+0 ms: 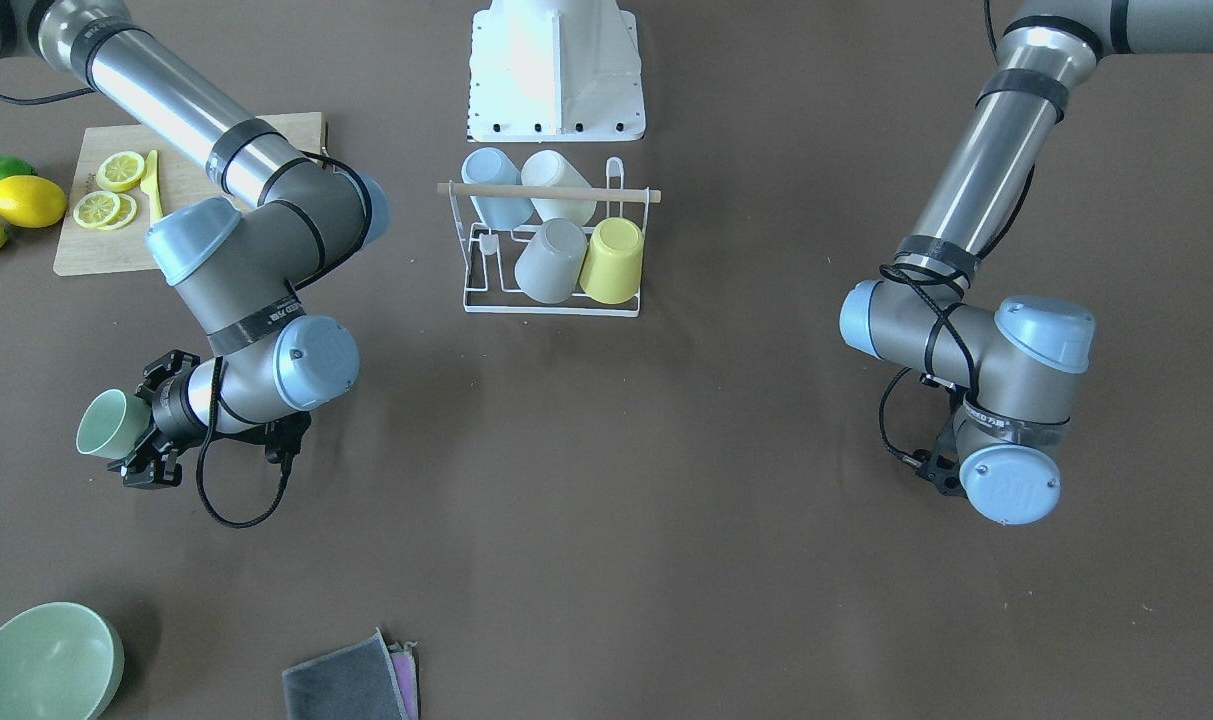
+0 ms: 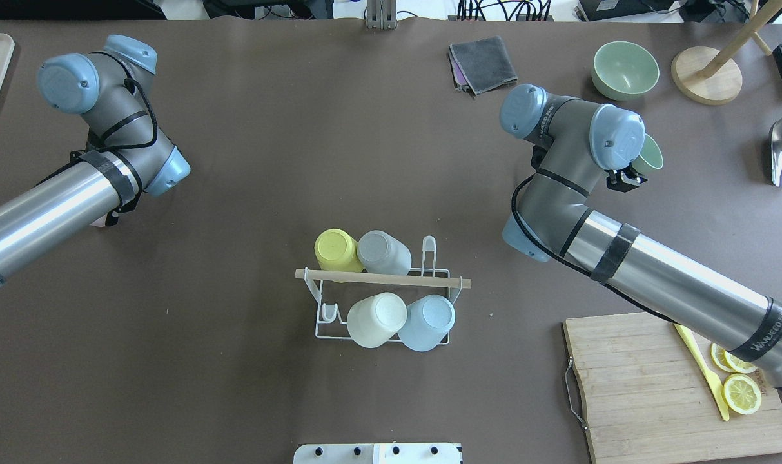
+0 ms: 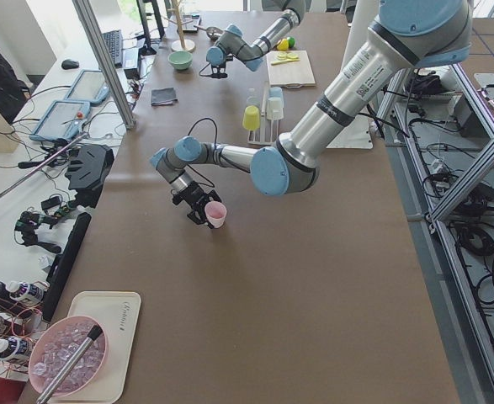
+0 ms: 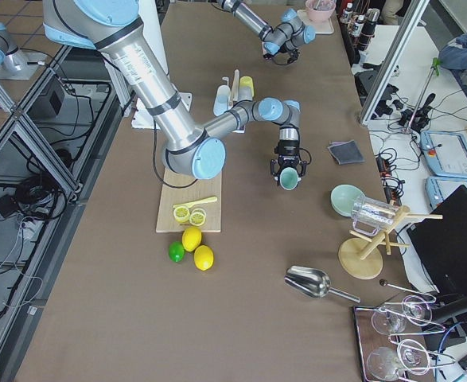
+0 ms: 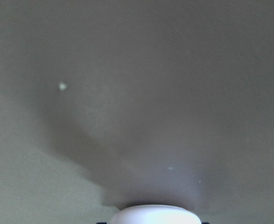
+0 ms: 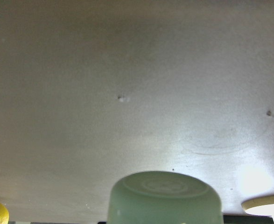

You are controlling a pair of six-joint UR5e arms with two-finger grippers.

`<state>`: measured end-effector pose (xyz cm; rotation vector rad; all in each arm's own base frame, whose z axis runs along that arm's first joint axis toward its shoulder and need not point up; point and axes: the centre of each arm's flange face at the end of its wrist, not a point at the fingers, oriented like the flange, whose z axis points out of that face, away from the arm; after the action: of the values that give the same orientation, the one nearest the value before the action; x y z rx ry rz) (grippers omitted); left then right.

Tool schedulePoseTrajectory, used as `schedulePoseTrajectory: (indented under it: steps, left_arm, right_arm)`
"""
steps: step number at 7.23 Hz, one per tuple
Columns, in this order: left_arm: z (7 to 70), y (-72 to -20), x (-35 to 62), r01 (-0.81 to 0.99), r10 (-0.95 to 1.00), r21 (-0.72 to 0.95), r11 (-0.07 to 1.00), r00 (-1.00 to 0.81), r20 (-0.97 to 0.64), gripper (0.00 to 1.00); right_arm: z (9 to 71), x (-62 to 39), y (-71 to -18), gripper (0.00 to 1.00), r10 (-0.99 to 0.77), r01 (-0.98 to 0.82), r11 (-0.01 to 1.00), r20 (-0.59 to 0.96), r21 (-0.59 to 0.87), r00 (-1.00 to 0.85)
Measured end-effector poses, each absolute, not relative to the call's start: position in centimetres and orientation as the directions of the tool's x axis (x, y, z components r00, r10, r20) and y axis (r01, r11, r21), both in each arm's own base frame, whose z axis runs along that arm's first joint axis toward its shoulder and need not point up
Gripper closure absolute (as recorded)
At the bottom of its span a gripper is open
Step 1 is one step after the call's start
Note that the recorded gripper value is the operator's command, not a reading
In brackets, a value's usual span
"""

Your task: Place cup on cup holder

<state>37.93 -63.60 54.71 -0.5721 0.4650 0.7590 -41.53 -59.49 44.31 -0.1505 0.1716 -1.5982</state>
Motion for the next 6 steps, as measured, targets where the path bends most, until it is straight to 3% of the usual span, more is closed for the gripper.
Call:
schedulePoseTrajectory:
  steps: [3, 6]
  left_arm:
    - [50.6, -63.9, 35.0, -0.790, 0.536, -0.276, 0.547, 0.584, -0.610, 1.00]
    - [44.8, -64.6, 30.6, -0.755, 0.539, -0.195, 0.626, 0.599, -0.592, 1.00]
  right_arm:
    - [42.4, -35.8, -59.0, 1.00, -1.000, 0.998, 0.010, -0.010, -0.062, 0.010]
    - [39.1, -32.5, -59.3, 1.00, -0.998, 0.986, 0.065, -0.007, 0.151, 0.066]
